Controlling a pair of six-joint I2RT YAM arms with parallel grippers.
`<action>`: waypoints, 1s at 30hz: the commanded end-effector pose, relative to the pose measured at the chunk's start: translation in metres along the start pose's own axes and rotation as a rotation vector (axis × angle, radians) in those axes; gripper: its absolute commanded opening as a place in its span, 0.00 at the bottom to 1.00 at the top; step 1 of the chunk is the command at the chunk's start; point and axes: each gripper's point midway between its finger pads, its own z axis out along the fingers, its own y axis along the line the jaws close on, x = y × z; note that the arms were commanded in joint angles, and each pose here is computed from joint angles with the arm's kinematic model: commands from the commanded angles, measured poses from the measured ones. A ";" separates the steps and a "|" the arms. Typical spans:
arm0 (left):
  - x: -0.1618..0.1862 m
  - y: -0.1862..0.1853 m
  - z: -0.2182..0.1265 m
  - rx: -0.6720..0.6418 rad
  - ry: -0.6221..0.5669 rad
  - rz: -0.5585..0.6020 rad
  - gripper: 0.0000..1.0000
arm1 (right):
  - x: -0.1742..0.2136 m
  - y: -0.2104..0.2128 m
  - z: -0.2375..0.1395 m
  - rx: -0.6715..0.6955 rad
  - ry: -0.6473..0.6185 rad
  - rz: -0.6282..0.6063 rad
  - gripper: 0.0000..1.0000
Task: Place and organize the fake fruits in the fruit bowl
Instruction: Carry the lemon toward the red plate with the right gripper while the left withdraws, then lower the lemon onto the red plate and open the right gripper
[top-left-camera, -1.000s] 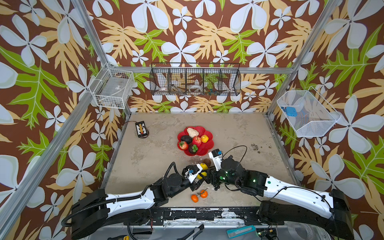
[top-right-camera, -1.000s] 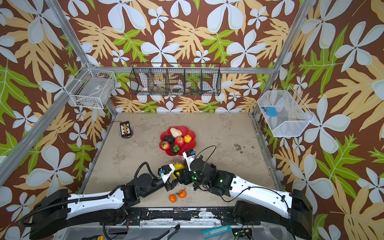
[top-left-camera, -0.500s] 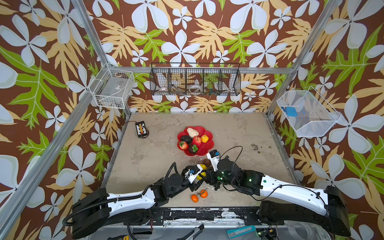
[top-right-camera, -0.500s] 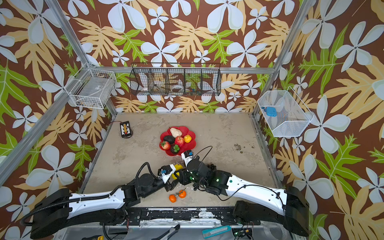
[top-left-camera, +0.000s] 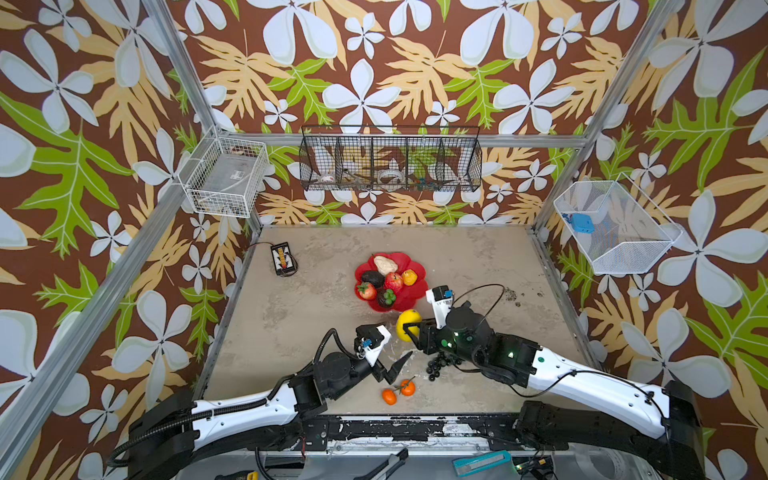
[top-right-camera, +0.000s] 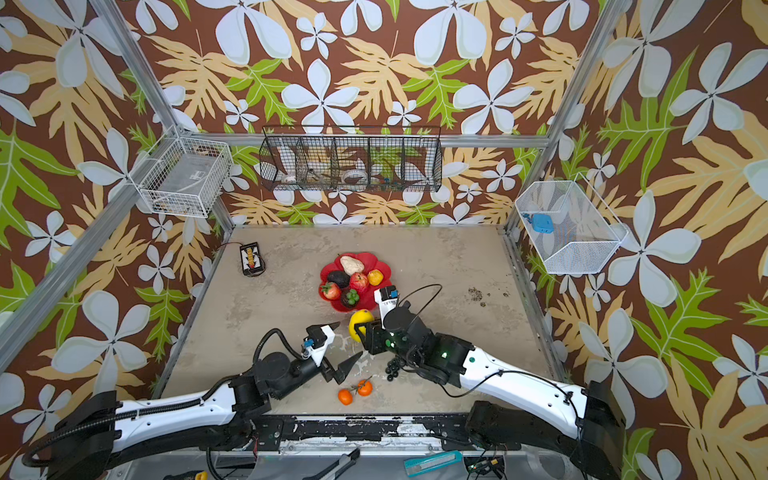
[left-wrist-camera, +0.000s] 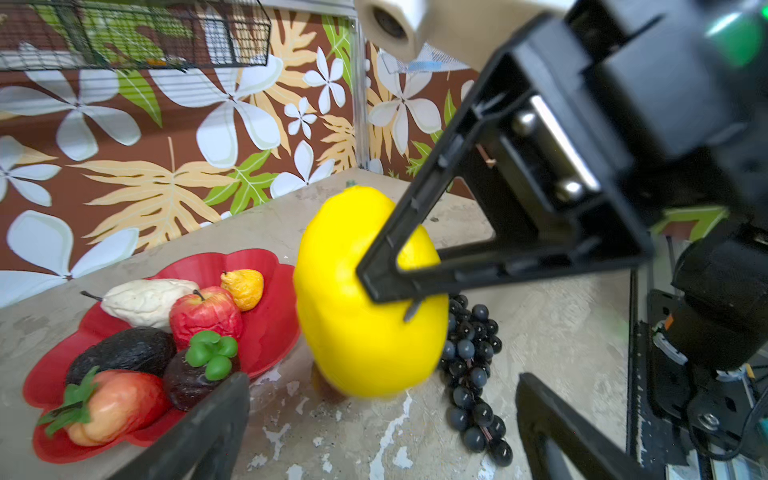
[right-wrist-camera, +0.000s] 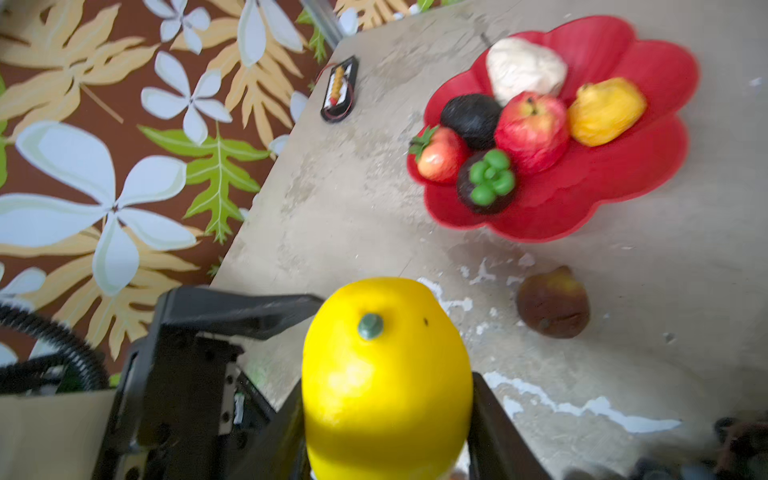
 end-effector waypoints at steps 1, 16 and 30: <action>-0.016 0.023 -0.012 -0.119 -0.080 -0.041 1.00 | -0.024 -0.010 0.001 0.019 -0.065 0.017 0.48; -0.033 0.080 -0.055 -0.410 -0.225 -0.140 1.00 | -0.064 -0.059 0.064 0.120 -0.128 0.201 0.49; -0.032 0.079 -0.053 -0.406 -0.216 -0.149 1.00 | -0.045 -0.093 0.122 0.212 -0.064 0.310 0.51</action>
